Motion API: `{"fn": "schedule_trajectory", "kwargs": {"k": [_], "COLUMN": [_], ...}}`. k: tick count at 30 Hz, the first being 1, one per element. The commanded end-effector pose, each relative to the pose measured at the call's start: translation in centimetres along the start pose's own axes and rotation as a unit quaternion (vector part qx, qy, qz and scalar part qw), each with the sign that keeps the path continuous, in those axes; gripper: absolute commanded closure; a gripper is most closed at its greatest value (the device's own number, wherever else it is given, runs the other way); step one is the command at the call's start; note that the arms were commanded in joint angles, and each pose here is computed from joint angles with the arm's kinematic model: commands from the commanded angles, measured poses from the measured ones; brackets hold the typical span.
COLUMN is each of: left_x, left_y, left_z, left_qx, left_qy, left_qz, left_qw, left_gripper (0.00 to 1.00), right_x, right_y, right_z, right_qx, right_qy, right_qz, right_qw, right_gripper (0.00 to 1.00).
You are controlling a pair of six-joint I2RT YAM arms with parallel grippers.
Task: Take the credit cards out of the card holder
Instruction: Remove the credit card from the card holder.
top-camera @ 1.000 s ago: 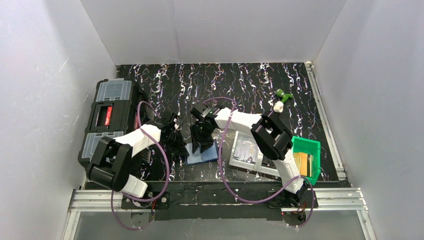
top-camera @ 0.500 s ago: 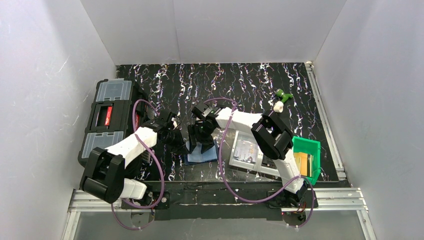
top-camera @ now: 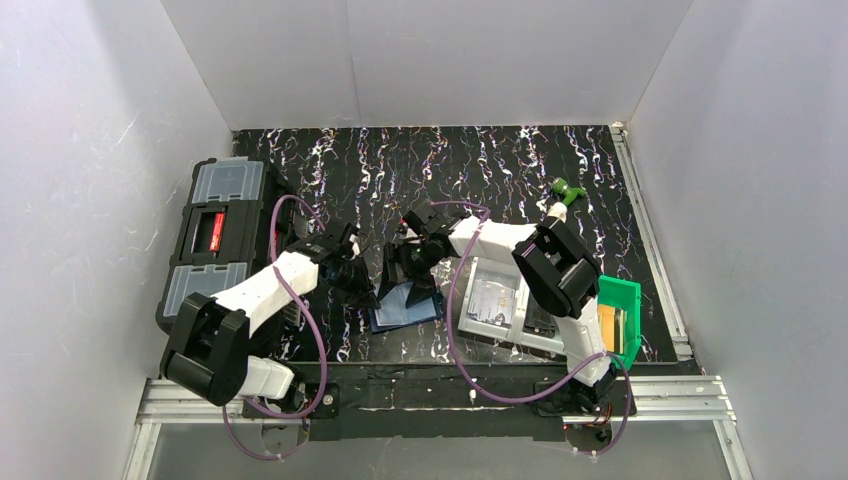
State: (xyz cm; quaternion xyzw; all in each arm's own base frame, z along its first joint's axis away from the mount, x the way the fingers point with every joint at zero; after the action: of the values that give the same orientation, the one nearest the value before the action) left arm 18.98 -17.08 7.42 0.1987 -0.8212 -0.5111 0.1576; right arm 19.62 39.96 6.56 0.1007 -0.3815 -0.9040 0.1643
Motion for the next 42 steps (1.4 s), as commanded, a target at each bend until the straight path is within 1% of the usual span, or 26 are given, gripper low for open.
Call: {"fn": "schedule_trajectory", "kwargs": {"k": [1, 9, 14, 20, 25, 30, 31, 36, 42], "left_x": [0.5, 0.6, 0.8, 1.0, 1.1, 1.2, 1.2, 1.2, 1.1], "left_y": [1.1, 1.1, 1.0, 1.0, 1.3, 1.4, 1.3, 1.1, 0.8], "left_z": [-3.6, -4.8, -5.1, -4.8, -5.1, -5.2, -5.2, -4.5, -3.7], "left_qx": [0.053, 0.065, 0.069, 0.07, 0.085, 0.092, 0.092, 0.078, 0.062], "left_qy": [-0.025, -0.039, -0.045, -0.045, -0.051, -0.054, -0.054, -0.045, -0.035], "left_qz": [0.011, 0.017, 0.022, 0.022, 0.019, 0.019, 0.019, 0.015, 0.011], "left_qw": [0.998, 0.997, 0.996, 0.996, 0.995, 0.994, 0.994, 0.996, 0.997], "left_gripper": [1.0, 1.0, 1.0, 1.0, 1.0, 1.0, 1.0, 1.0, 1.0], "right_x": [-0.8, -1.3, -1.5, -1.7, -2.2, -3.1, -3.3, -3.4, -3.4], "right_y": [0.4, 0.8, 0.8, 0.6, 0.3, 0.0, -0.2, -0.7, -0.9], "right_z": [1.3, 1.4, 1.7, 2.0, 1.3, 0.9, 0.9, 0.8, 0.2], "right_qx": [-0.021, 0.001, -0.005, -0.02, 0.017, 0.04, 0.039, 0.033, 0.03], "right_qy": [0.018, 0.031, 0.031, 0.018, -0.004, -0.031, -0.036, -0.056, -0.07], "right_qz": [-0.024, -0.024, -0.027, -0.035, -0.032, -0.042, -0.044, -0.053, -0.059], "right_qw": [0.999, 0.999, 0.999, 0.999, 0.999, 0.998, 0.998, 0.996, 0.995], "right_gripper": [0.12, 0.06, 0.02, 0.02, 0.0, 0.13, 0.15, 0.16, 0.14]}}
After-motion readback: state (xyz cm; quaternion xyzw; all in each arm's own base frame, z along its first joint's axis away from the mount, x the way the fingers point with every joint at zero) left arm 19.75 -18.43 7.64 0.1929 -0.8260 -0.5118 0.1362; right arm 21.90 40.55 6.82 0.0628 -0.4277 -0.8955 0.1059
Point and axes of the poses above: each gripper's point midway between its finger pads, its own y axis back along the fingers, its own z axis along the line the jaws close on, x = y × z, the point moved 2 cm from there along y, back along the fingers, and after that the axes turned 14 degrees about y, right-handed, at the moved point
